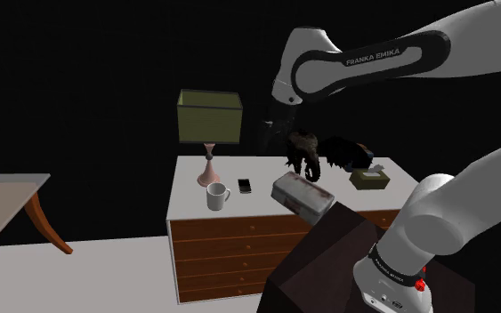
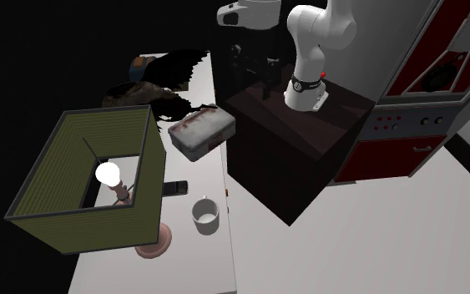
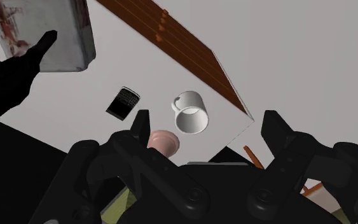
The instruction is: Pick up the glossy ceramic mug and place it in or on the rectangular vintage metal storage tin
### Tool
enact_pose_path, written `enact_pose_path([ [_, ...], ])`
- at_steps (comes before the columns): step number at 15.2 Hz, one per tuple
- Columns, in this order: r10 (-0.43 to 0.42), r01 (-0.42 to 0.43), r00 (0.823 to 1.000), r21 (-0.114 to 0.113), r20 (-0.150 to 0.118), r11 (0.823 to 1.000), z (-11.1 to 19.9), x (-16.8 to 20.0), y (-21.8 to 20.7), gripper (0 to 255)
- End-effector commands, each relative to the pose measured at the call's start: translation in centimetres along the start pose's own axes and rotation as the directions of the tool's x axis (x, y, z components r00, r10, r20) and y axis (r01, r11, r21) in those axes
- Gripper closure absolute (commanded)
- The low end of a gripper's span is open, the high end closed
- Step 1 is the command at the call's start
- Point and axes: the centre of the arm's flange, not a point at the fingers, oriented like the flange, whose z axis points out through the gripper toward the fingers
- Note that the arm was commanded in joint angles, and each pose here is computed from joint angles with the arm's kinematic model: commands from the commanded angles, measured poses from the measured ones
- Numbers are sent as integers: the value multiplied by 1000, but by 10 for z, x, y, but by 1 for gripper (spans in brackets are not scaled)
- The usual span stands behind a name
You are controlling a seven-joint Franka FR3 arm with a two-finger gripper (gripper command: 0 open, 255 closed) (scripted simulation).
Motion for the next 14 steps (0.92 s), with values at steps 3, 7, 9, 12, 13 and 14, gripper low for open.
enact_pose_path([
  [3,12,-12,1000,-14,5,1000,46,30,-11,0],
  [7,24,-24,1000,-29,11,999,92,57,-22,0],
  [9,30,-30,999,-36,14,999,114,70,-27,0],
  [12,39,-38,999,-47,18,998,149,90,-34,0],
  [13,42,-41,999,-51,19,998,160,97,-36,0],
  [14,45,-44,999,-54,21,998,172,103,-38,0],
])
